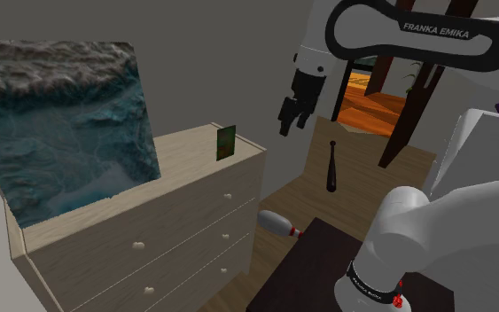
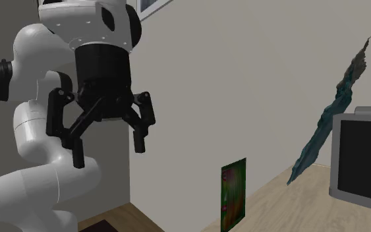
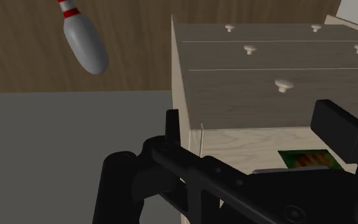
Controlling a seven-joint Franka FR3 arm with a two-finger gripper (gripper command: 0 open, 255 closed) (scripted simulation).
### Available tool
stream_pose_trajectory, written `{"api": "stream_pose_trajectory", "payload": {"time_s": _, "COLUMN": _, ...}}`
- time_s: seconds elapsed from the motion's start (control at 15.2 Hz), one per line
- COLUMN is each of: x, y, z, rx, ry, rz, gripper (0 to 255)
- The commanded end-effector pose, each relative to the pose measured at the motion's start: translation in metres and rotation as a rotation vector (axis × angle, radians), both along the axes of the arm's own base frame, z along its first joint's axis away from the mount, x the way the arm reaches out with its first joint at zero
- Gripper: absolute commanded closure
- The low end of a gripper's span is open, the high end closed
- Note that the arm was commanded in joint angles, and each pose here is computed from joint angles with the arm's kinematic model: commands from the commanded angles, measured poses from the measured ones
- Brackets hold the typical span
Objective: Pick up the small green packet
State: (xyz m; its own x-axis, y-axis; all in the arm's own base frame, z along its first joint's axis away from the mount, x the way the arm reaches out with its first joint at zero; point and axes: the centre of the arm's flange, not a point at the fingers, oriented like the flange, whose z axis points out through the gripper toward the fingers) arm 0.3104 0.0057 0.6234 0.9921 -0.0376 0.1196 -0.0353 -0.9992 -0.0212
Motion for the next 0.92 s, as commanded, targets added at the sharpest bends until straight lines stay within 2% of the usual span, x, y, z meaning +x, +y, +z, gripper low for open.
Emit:
{"api": "stream_pose_trajectory", "payload": {"time_s": 0.0, "x": 0.0, "y": 0.0, "z": 0.0, "rx": 0.0, "ry": 0.0, "rz": 0.0, "gripper": 0}}
{"api": "stream_pose_trajectory", "payload": {"time_s": 0.4, "x": 0.086, "y": 0.004, "z": 0.018, "rx": -0.016, "ry": 0.042, "rz": 0.642, "gripper": 0}}
{"api": "stream_pose_trajectory", "payload": {"time_s": 0.86, "x": 0.16, "y": 0.071, "z": 0.034, "rx": -0.034, "ry": 0.091, "rz": 1.392, "gripper": 0}}
